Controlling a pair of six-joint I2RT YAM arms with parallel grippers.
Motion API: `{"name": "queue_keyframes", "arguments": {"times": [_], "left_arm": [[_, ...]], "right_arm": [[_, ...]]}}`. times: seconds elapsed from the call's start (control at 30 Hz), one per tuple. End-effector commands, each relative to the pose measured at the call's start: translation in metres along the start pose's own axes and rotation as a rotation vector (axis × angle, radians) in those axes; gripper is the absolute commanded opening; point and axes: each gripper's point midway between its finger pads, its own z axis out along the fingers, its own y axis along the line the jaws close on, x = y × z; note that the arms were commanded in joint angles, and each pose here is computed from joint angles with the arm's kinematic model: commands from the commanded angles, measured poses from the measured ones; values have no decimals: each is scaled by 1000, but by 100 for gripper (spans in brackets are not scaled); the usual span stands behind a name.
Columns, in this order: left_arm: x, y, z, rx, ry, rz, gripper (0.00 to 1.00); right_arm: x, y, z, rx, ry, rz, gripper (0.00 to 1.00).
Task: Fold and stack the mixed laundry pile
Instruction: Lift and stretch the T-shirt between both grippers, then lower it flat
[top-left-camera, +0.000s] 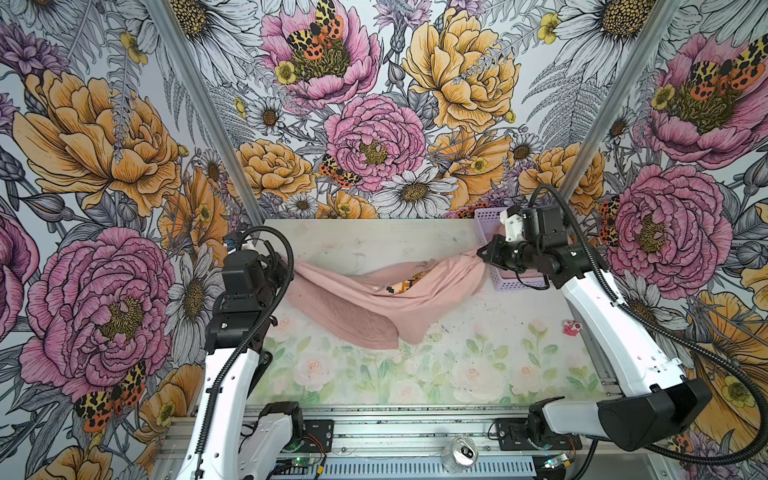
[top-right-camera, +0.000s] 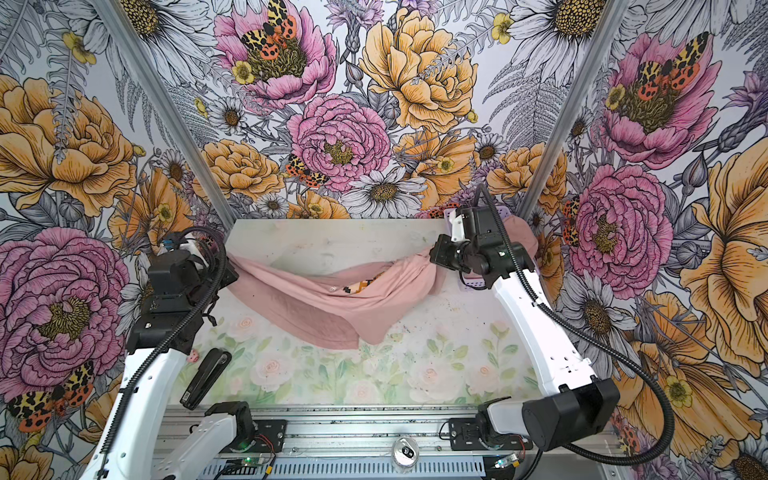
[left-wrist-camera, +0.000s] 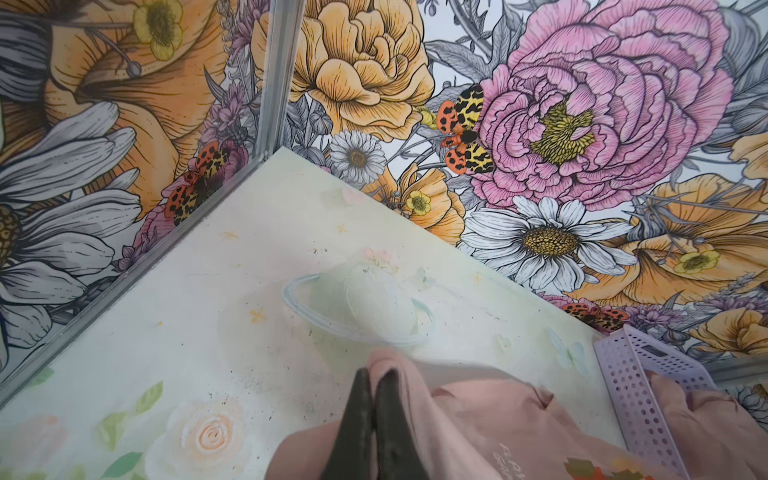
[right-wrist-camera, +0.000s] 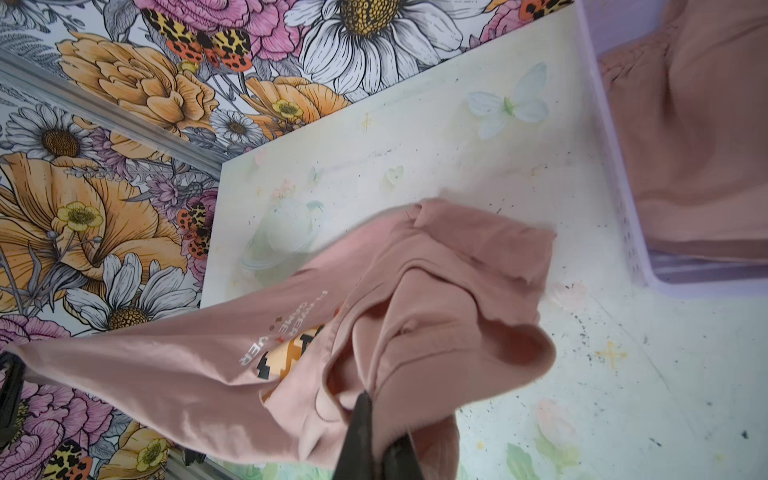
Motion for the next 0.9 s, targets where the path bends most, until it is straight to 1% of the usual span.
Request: {"name": "queue_keyframes", "arguments": {"times": [0.0,0.07,0.13,0.2,0.27,0.33,0.4,0.5,0.57,0.73,0.87], "left_arm": [[0,7,10,-34,-7,8,0],[15,11,27,-47,38,11,0],[23,12,38,-54,75,17,0],[27,15,45,-67,94,36,0],[29,17,47,-79,97,52,0],[26,15,44,-69,90,62,0],[19,14,35,-66,61,61,0],[5,13,14,-61,6,59,0],[-5,10,0,-50,-30,60,0],[-29,-2,-31,-17,-115,69,0],[-46,-7,-53,-7,-173,70,0]], "right_arm": [[-11,-22,44,74,83,-31,0],[-33,-24,68,71,81,-37,0],[-62,-8,75,28,42,-44,0],[-79,5,80,1,15,-54,0],[-87,10,86,-21,15,-55,0],[-88,15,81,-33,11,-59,0],[-83,19,63,-41,-3,-70,0],[-70,27,23,-65,-28,-102,0],[-56,34,-7,-97,-36,-128,0],[-24,45,-65,-141,-40,-156,0],[-24,52,-101,-171,-92,-154,0]]}}
